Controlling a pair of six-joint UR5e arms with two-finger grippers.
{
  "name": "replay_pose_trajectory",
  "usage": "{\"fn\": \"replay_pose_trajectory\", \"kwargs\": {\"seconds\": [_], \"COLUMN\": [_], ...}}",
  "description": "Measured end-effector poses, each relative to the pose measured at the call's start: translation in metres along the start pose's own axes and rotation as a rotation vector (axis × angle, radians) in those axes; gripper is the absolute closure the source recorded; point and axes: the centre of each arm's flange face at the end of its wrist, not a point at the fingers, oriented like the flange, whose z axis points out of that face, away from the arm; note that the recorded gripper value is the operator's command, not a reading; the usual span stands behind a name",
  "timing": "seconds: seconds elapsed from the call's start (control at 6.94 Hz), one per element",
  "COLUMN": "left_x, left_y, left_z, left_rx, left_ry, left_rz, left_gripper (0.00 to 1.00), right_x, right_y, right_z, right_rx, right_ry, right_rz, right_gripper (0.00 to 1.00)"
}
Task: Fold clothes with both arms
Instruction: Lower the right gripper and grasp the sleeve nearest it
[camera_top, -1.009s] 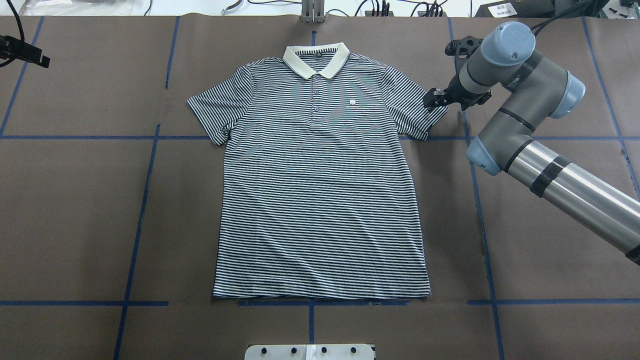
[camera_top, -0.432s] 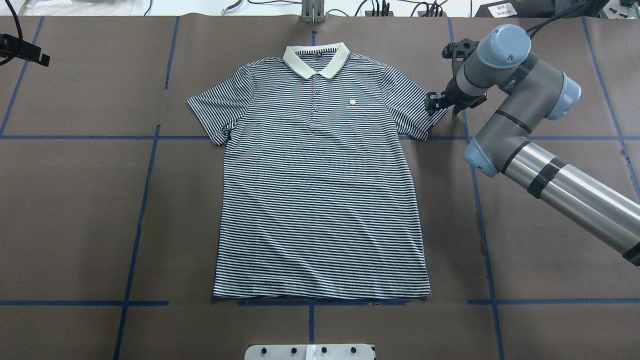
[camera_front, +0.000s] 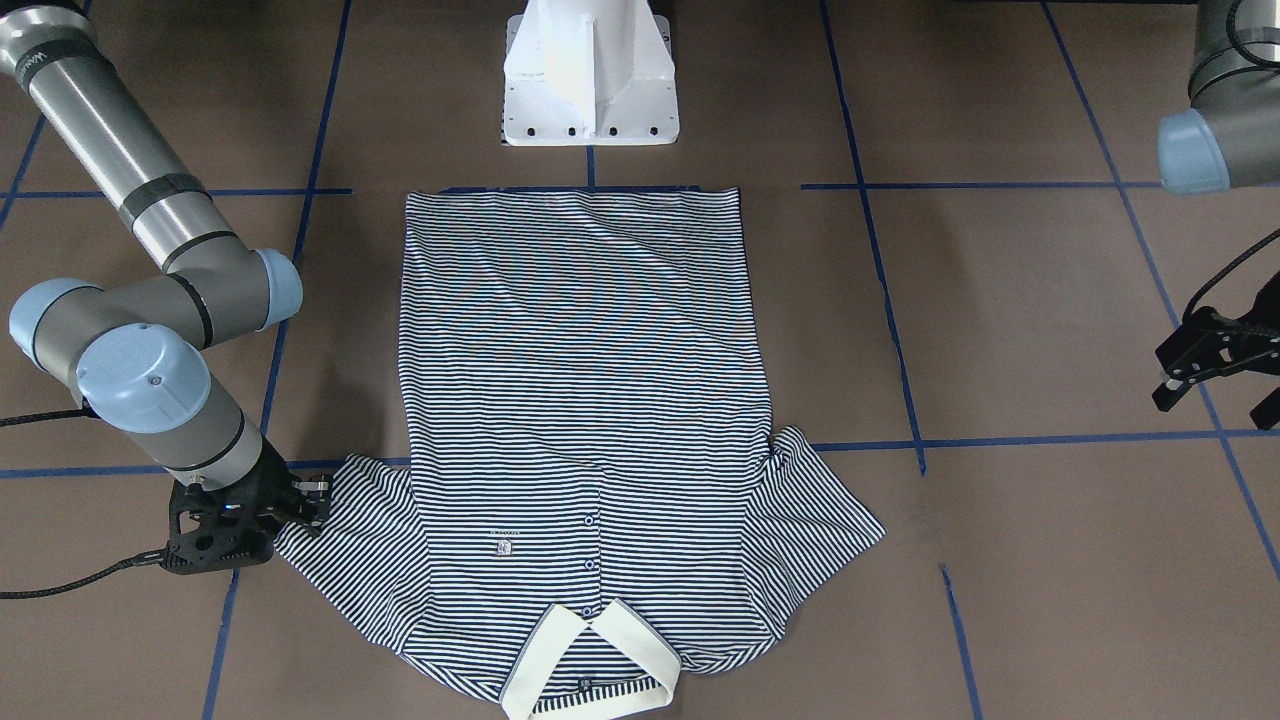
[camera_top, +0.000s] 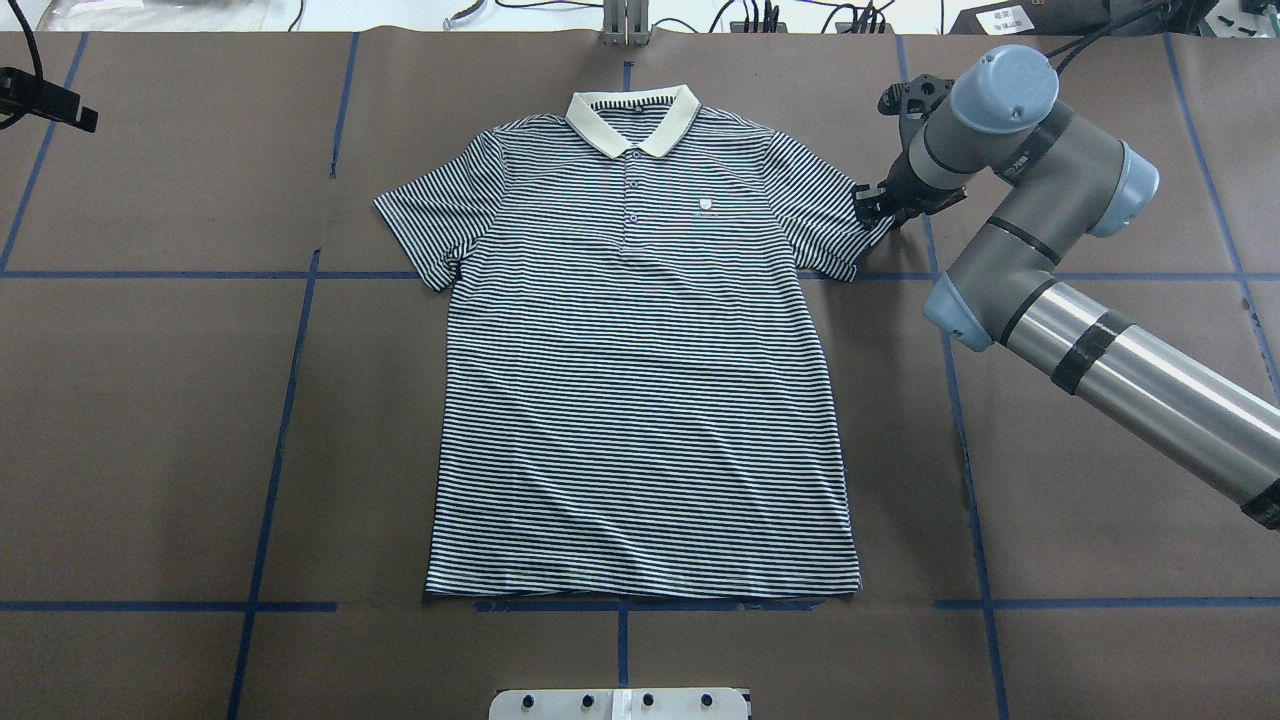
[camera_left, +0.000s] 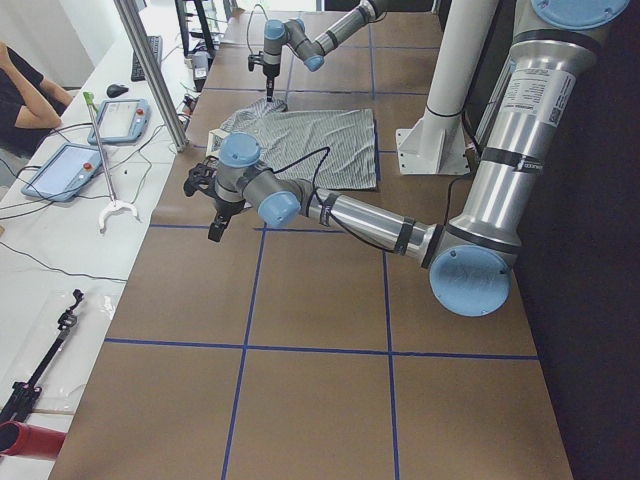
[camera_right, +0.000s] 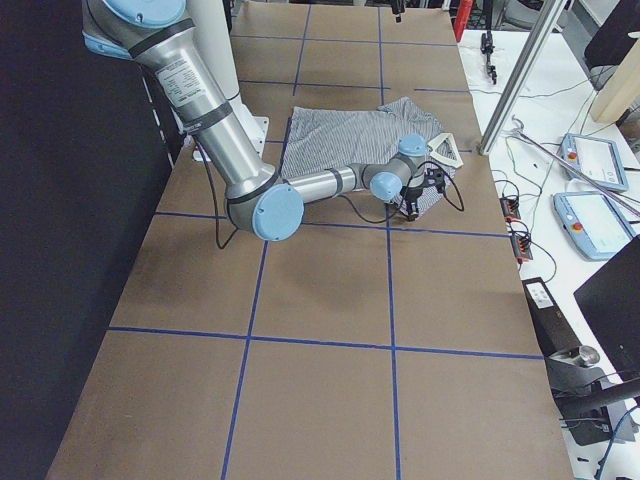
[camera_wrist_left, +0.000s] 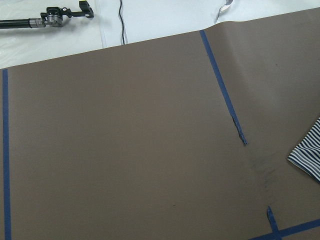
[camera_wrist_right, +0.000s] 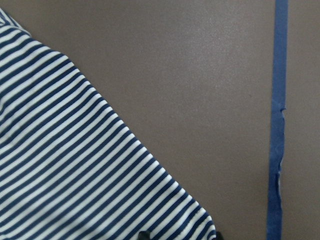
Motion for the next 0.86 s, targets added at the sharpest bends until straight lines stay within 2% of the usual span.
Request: {"fn": "replay_pose_trajectory", "kwargs": {"seconds": [0.43,0.58,0.86], "left_x": [0.000,0.000,0.000], "left_y": [0.000,0.000,0.000], "left_z": [-0.001,-0.001,-0.001], "left_rx": [0.001,0.003,0.004], "left_ry": [0.000,0.000,-0.001], "left_rz": [-0.001,-0.001,-0.001], "left_gripper": [0.00,0.00,0.00], "right_x": [-0.017,-0.028,-0.059], "right_y": [-0.009,-0.012,-0.014], "right_z": [-0.012,-0.020,-0.051], "right_rx": [0.018,0.023,0.015], "right_ry": [-0.020,-0.041,-0.126], "right_rz": [-0.005,-0.012,-0.027], "right_gripper": [1.00,1.00,1.00]}}
